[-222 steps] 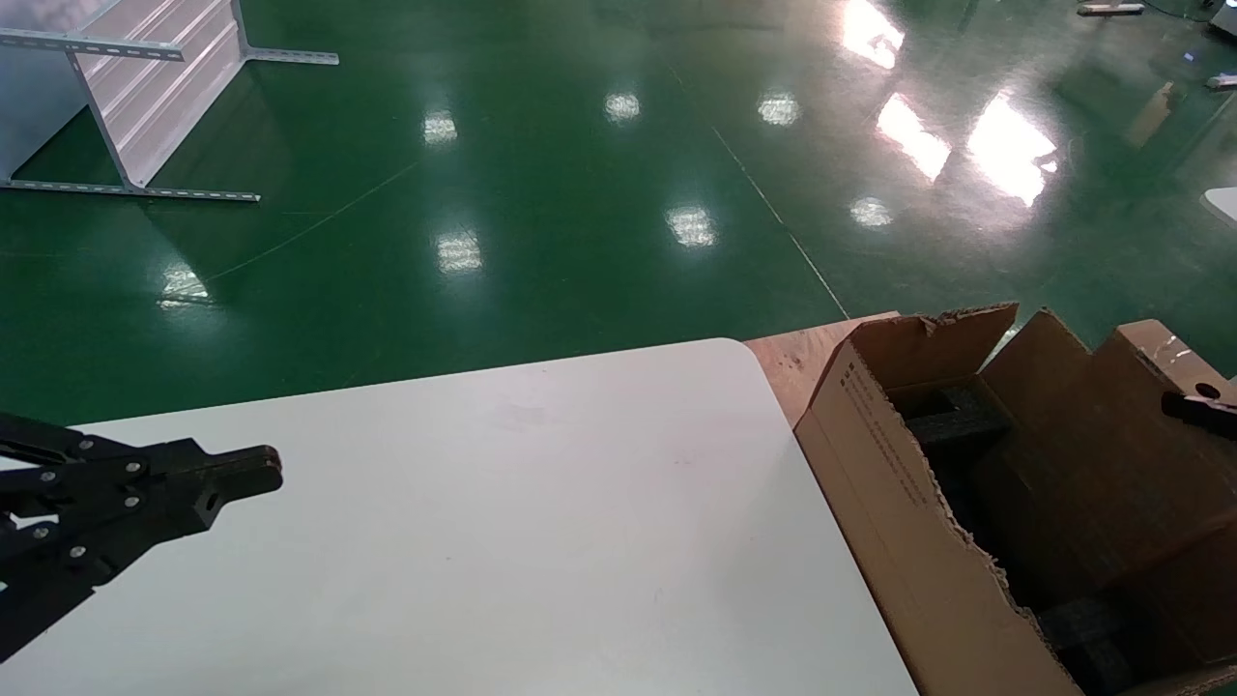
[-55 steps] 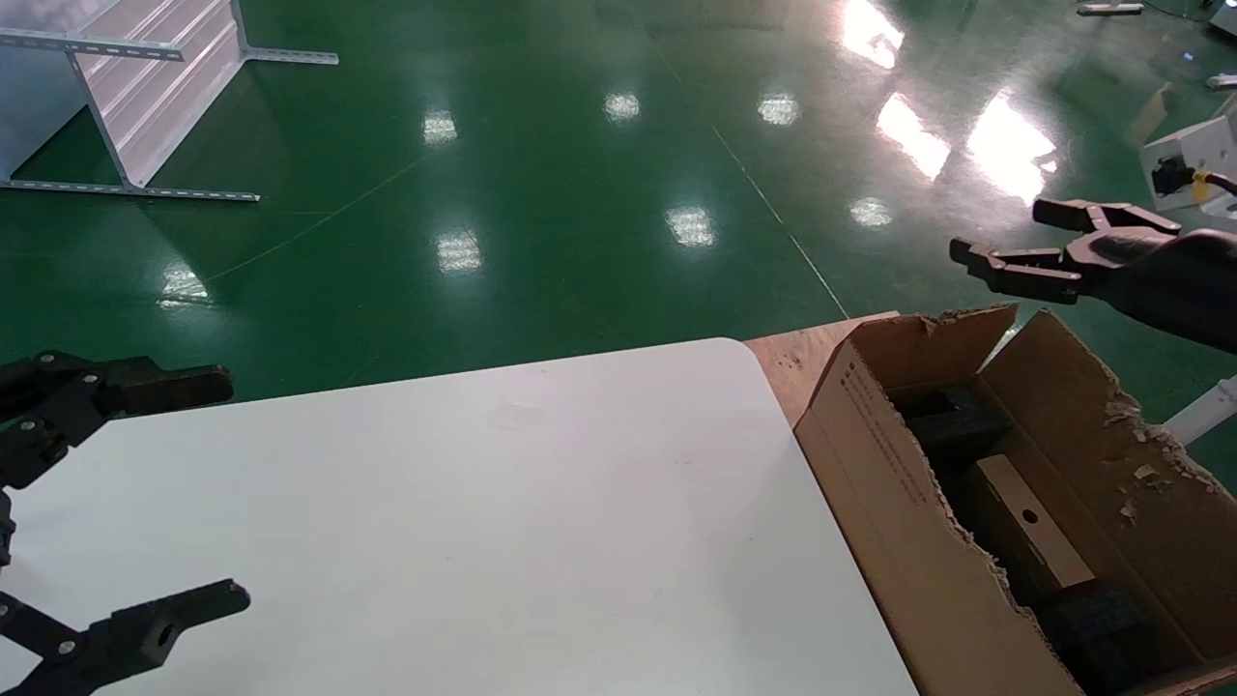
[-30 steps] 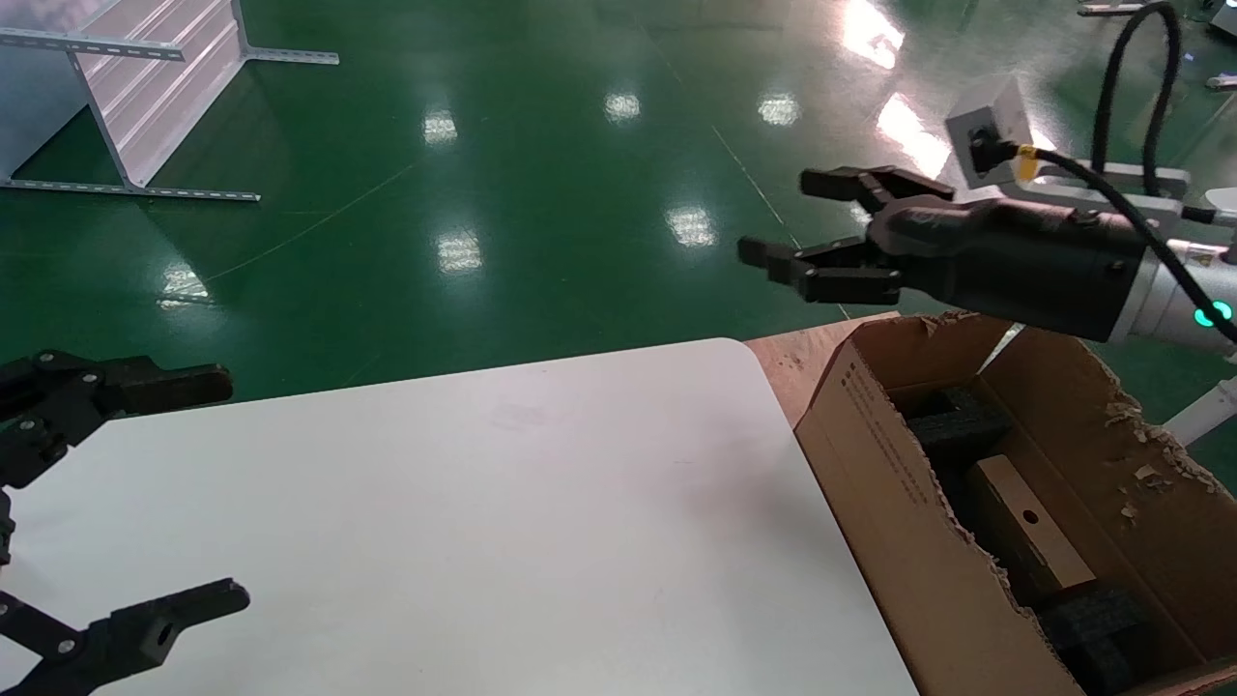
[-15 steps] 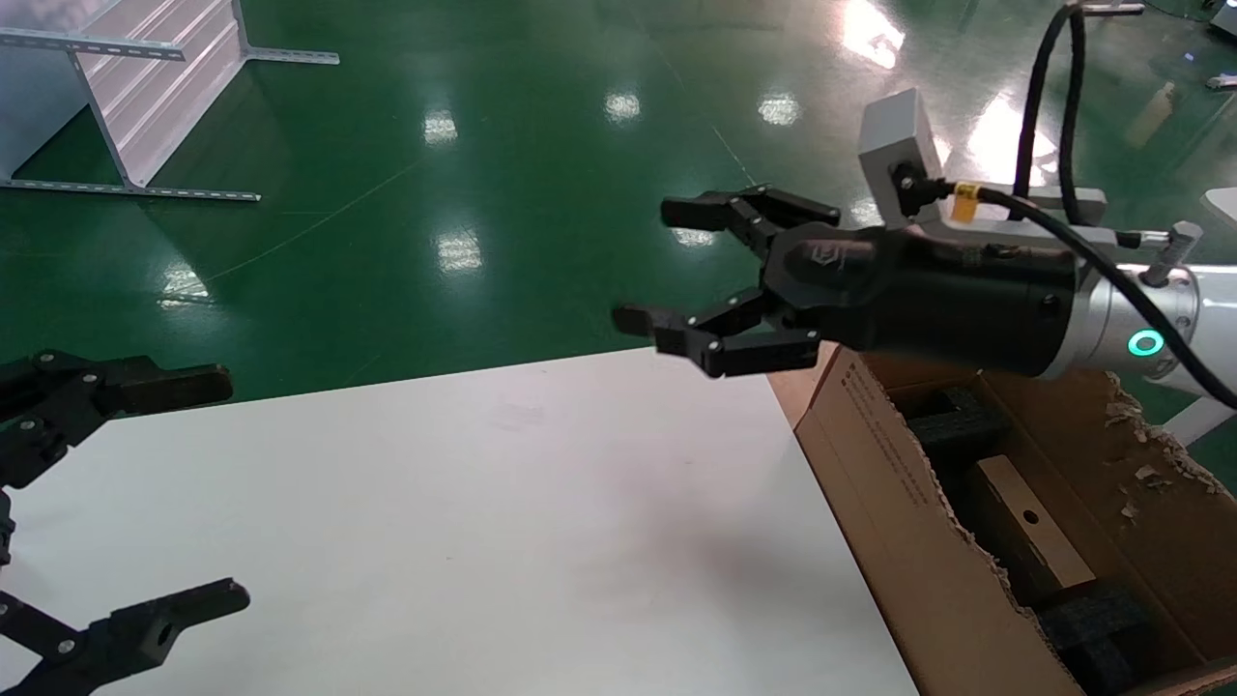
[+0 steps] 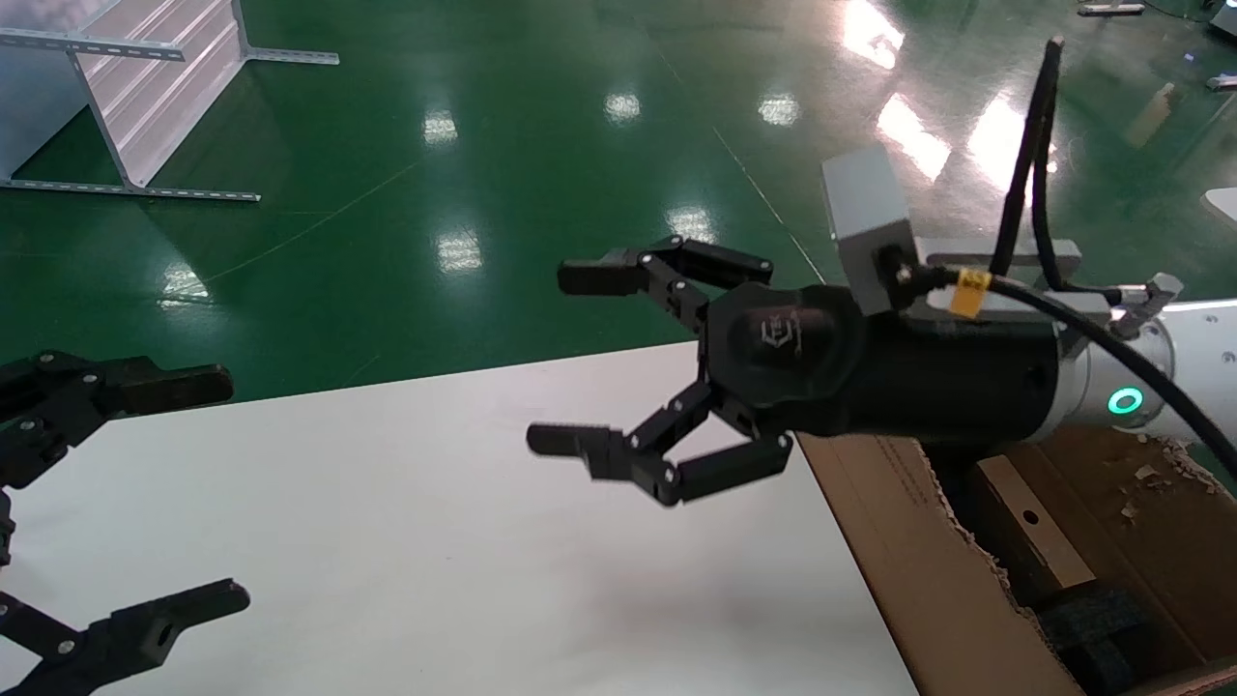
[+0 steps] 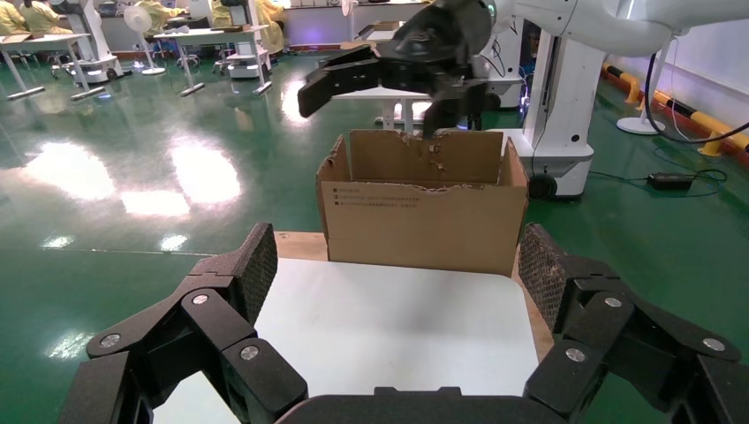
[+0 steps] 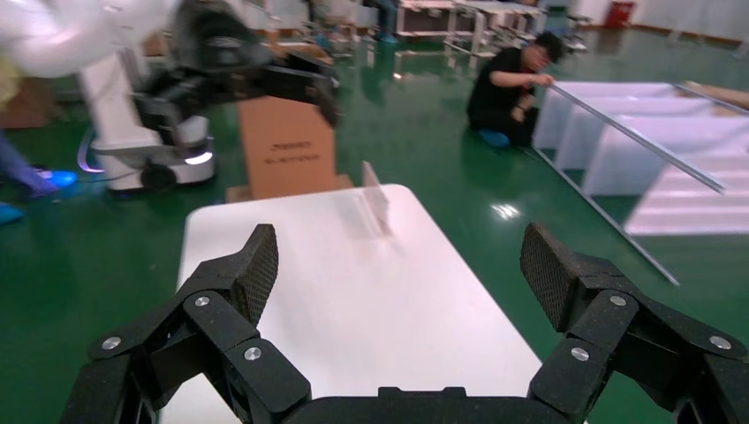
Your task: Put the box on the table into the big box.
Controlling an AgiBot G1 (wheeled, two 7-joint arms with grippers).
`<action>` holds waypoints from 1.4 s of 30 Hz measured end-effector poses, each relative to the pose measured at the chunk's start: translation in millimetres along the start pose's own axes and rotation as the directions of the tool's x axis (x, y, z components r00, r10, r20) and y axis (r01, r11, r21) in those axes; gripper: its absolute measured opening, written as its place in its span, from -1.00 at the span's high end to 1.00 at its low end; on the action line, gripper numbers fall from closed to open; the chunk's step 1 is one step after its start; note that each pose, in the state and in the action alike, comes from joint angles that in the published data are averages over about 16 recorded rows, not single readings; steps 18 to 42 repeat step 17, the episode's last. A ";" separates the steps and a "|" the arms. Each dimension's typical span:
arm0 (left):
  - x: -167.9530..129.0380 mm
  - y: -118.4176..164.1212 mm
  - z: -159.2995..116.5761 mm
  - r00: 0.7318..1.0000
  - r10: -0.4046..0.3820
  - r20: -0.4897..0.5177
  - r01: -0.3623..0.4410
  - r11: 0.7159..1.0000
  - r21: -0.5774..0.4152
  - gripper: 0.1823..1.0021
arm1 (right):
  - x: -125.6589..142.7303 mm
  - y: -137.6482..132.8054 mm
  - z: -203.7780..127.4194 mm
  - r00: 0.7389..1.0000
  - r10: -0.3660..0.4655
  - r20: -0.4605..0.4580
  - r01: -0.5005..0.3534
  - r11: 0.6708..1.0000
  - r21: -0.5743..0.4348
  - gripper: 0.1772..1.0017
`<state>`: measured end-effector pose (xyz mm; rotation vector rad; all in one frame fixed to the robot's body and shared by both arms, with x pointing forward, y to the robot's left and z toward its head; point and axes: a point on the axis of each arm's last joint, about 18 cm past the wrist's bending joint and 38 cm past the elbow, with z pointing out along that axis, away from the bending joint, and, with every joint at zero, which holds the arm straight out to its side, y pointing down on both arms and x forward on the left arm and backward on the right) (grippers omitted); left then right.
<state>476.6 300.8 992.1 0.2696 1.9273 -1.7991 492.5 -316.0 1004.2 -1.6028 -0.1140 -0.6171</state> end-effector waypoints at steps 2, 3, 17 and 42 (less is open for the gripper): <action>0.0 0.0 0.0 1.000 0.000 0.000 0.000 1.000 0.000 -1.00 | -5.4 -0.1 2.4 1.000 -0.008 0.026 0.007 1.000 0.010 -1.00; 0.0 0.0 0.0 1.000 0.000 0.000 0.000 1.000 0.000 -1.00 | -7.8 0.0 3.3 0.999 -0.011 0.037 0.010 1.000 0.015 -1.00; -0.1 0.0 -0.1 1.000 0.000 0.000 0.000 1.000 0.000 -1.00 | -28.2 2.2 8.2 0.992 -0.043 0.120 0.037 0.998 0.051 -1.00; -0.1 0.0 -0.1 1.000 0.000 0.000 0.000 1.000 0.000 -1.00 | -28.2 2.2 8.2 0.992 -0.043 0.120 0.037 0.998 0.051 -1.00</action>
